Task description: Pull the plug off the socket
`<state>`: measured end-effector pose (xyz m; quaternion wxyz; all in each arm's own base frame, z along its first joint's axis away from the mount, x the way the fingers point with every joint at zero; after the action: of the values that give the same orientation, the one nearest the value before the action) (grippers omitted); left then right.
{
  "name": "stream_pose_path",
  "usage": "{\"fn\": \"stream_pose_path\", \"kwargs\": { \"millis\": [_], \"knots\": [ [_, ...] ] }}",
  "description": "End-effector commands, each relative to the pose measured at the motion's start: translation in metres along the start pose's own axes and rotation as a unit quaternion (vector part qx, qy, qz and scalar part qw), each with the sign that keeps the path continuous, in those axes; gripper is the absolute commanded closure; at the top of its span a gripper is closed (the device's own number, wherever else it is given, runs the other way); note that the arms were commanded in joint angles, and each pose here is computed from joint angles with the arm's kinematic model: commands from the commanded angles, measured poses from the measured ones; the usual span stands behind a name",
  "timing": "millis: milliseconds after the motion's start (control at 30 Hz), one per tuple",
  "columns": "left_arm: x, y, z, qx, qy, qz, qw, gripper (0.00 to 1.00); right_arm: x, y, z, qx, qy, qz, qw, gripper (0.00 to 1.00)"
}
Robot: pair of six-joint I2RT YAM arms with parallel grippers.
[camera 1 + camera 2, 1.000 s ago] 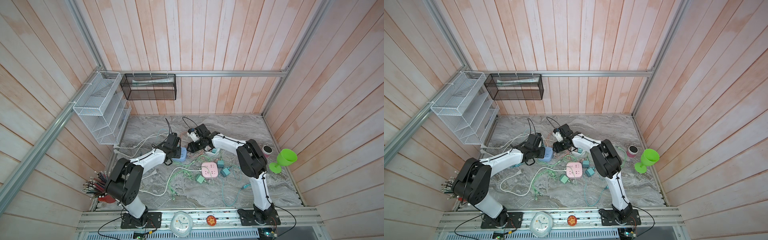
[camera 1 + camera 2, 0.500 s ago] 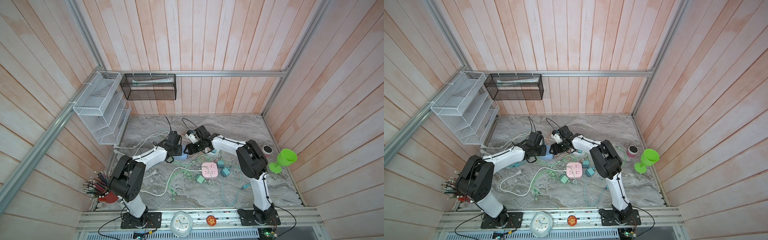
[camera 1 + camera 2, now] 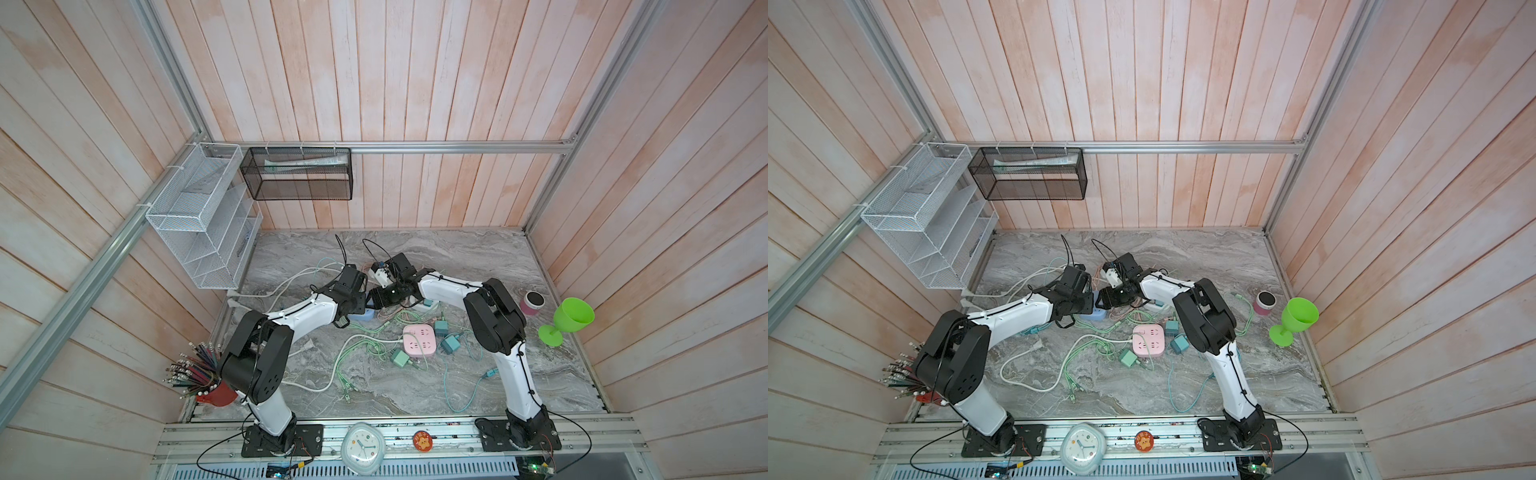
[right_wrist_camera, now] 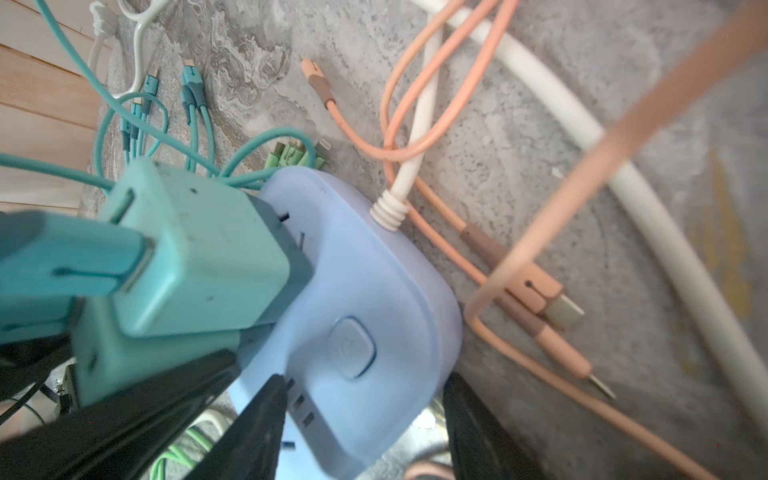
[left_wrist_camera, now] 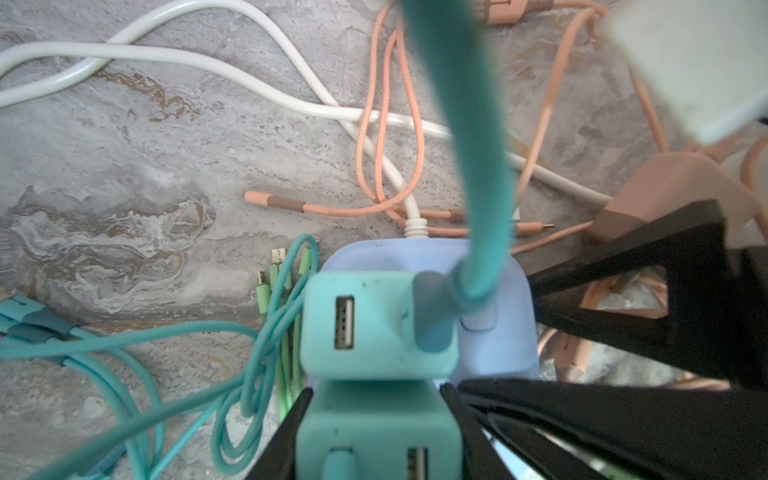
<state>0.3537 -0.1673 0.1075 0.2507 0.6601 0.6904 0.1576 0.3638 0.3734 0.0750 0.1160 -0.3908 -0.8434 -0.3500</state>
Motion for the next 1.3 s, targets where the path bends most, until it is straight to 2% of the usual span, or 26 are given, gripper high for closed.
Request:
{"fn": "stream_pose_path", "kwargs": {
  "millis": [0,100,233,367,500,700,833,933,1067,1267],
  "knots": [
    [-0.017,0.004,-0.004,-0.007,-0.032,0.002,0.999,0.91,-0.013,-0.030,0.024,0.056,-0.019,0.022,0.998,0.41],
    [-0.017,0.008,-0.007,-0.014,-0.031,-0.001,0.999,0.91,-0.020,-0.046,0.029,0.083,-0.039,0.023,0.996,0.54],
    [-0.018,0.020,-0.015,-0.026,-0.060,-0.027,0.997,0.91,-0.025,-0.063,0.033,0.102,-0.052,0.030,0.993,0.58],
    [-0.020,0.023,-0.022,-0.031,-0.074,-0.026,0.996,0.91,-0.026,-0.074,0.032,0.108,-0.060,0.034,0.992,0.58],
    [-0.021,0.016,-0.016,-0.011,-0.077,-0.021,0.997,0.91,-0.025,-0.078,0.033,0.111,-0.058,0.032,0.992,0.57],
    [-0.023,0.017,-0.018,-0.018,-0.118,-0.052,0.991,0.91,-0.022,-0.078,0.036,0.117,-0.057,0.025,0.991,0.56],
    [-0.031,0.011,-0.010,-0.005,-0.057,0.003,0.998,0.91,-0.012,-0.067,0.032,0.099,-0.034,0.017,0.994,0.44],
    [-0.034,0.007,-0.004,0.000,-0.067,-0.004,0.998,0.92,-0.007,-0.063,0.031,0.090,-0.025,0.019,0.995,0.41],
    [-0.033,0.005,-0.006,-0.001,-0.069,-0.011,0.998,0.92,-0.014,-0.070,0.036,0.106,-0.037,0.024,0.993,0.42],
    [-0.028,0.016,-0.021,-0.030,-0.074,-0.023,0.997,0.92,-0.025,-0.084,0.045,0.136,-0.059,0.025,0.989,0.50]
  ]
}}
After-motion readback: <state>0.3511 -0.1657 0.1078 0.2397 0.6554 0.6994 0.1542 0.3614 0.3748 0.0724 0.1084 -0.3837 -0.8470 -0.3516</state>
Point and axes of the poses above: each gripper's point midway between its finger pads, its own z axis out along the fingers, its own x axis along the line the jaws close on, y = z × x, the point moved 5 cm from there along -z, back along the fingers, and after that the axes turned 9 degrees about -z, right-handed, at the moved point
